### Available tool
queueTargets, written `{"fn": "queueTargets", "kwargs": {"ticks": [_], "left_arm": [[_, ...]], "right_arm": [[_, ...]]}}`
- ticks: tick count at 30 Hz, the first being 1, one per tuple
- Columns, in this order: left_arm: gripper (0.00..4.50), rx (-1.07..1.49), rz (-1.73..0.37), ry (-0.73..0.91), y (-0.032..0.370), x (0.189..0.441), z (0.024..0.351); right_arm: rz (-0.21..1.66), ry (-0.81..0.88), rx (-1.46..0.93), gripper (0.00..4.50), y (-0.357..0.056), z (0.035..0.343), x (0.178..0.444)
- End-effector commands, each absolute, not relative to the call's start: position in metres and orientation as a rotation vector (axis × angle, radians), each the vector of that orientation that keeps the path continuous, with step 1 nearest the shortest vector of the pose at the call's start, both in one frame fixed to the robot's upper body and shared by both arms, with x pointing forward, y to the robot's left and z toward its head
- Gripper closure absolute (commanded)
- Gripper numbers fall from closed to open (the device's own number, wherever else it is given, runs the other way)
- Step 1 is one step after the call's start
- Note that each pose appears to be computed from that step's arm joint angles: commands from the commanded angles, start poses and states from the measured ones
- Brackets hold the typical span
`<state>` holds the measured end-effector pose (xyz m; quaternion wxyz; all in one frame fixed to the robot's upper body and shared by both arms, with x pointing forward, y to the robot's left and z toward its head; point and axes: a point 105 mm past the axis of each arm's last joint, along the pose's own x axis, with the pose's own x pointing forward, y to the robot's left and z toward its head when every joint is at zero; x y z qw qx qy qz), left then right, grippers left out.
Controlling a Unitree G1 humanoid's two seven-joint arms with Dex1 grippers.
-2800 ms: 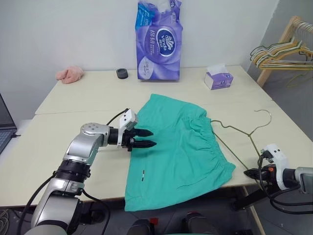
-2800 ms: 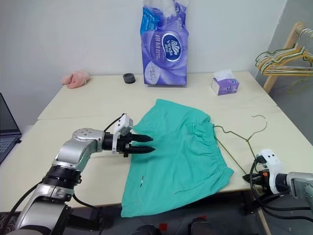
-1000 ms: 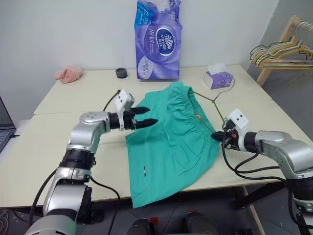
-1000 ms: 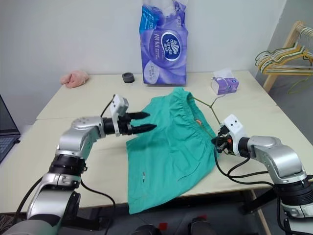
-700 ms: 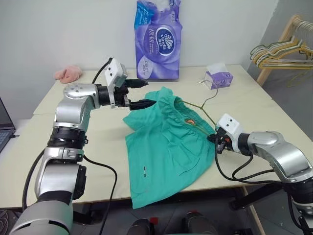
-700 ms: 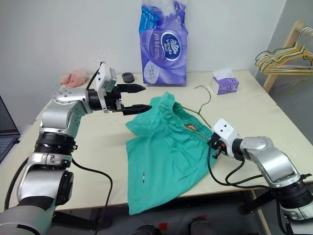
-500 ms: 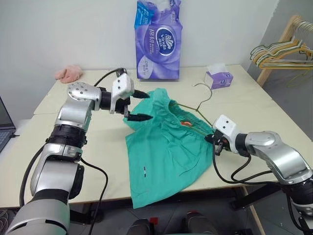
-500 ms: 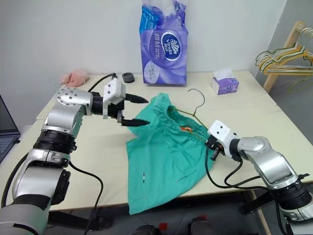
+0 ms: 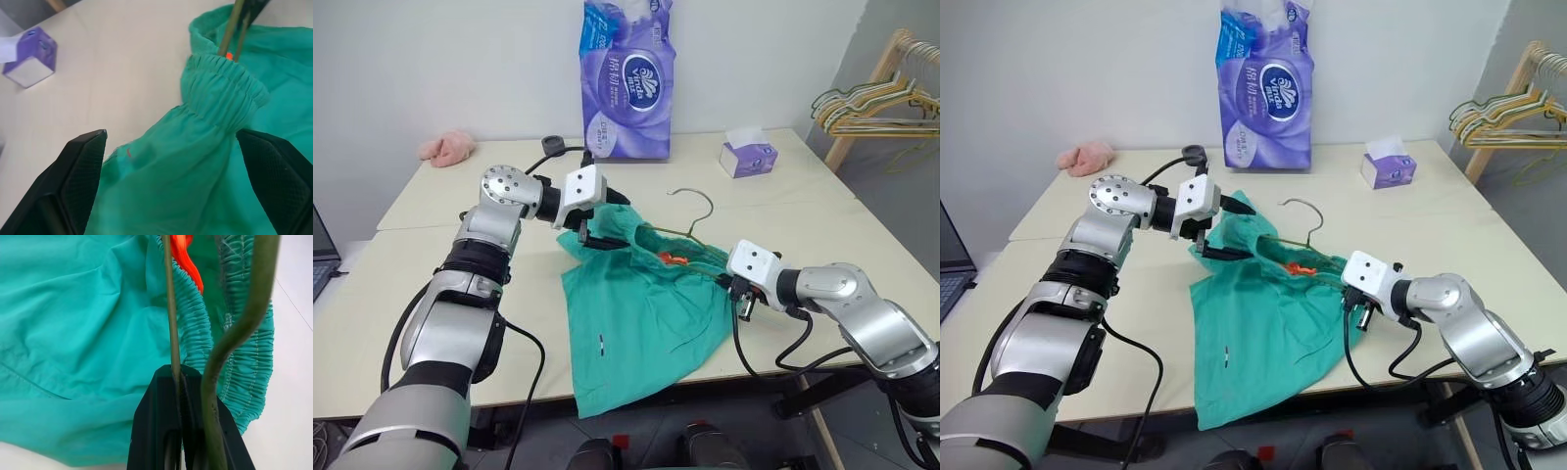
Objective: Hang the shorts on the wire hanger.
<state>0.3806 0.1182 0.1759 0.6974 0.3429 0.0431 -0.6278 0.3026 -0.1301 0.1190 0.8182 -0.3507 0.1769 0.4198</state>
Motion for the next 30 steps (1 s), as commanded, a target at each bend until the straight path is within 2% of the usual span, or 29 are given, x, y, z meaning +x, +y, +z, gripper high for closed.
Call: {"fn": "queueTargets", "kwargs": {"ticks": [1, 11, 14, 20, 27, 30], "left_arm": [[0.01, 0.807, -1.461, 0.099, 0.112, 0.374, 0.171], [0.01, 0.798, -1.458, 0.122, 0.104, 0.377, 0.160], [0.57, 0.780, -1.482, 0.129, 0.102, 0.375, 0.157], [2.42, 0.761, -1.496, 0.128, 0.098, 0.372, 0.151], [4.35, 0.752, -1.500, 0.127, 0.098, 0.369, 0.148], [4.46, 0.750, -1.502, 0.127, 0.098, 0.368, 0.147]], "right_arm": [[0.921, 0.308, -0.798, 4.50, -0.122, 0.133, 0.300], [0.944, 0.283, -0.853, 4.50, -0.118, 0.136, 0.299], [0.949, 0.277, -0.858, 4.50, -0.117, 0.139, 0.299], [0.959, 0.268, -0.866, 4.50, -0.115, 0.144, 0.299], [0.978, 0.247, -0.919, 4.50, -0.112, 0.146, 0.296], [0.992, 0.239, -0.943, 4.50, -0.110, 0.145, 0.295]]}}
